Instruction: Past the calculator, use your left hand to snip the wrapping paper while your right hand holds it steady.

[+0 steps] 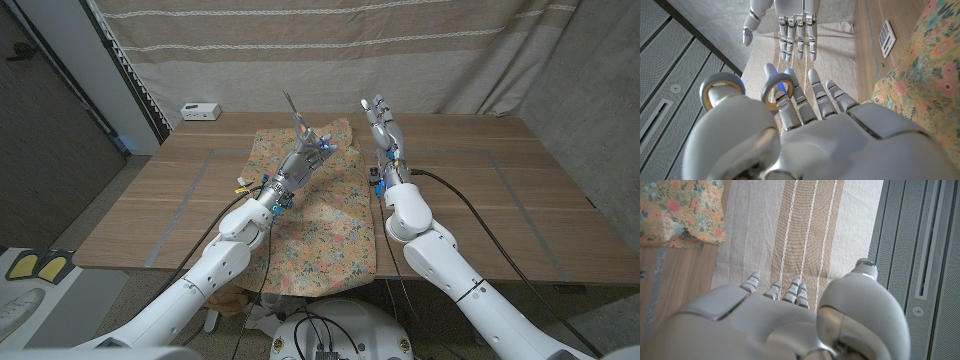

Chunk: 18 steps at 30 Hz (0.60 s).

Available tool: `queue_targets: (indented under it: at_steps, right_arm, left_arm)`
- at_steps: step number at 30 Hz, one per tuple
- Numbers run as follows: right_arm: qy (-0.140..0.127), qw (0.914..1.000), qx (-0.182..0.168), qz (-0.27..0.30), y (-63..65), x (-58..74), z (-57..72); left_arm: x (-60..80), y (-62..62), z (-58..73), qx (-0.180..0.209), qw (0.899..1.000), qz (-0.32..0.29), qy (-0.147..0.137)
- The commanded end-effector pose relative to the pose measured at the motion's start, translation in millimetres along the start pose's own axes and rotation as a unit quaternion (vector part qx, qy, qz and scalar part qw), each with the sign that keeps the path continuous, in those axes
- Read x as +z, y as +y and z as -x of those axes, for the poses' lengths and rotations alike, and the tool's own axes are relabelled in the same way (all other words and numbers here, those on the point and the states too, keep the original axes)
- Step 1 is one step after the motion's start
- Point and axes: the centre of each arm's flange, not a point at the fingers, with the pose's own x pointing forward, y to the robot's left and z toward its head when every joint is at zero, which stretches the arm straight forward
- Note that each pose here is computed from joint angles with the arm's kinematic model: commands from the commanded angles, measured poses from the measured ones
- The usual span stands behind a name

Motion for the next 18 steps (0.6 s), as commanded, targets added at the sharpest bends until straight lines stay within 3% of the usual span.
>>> queue_targets:
  at_steps: [1, 18]
  right_arm:
    - [-0.013, 0.9999, -0.004, 0.009, 1.3, 7.8, -3.4]
    - [-0.026, 0.9989, 0.001, 0.038, -1.9, 22.0, -8.0]
  left_arm:
    - [-3.3, 7.2, -1.0, 0.008, 1.000, -0.004, 0.009]
    - [3.0, 12.0, -5.4, 0.008, 1.000, -0.020, 0.008]
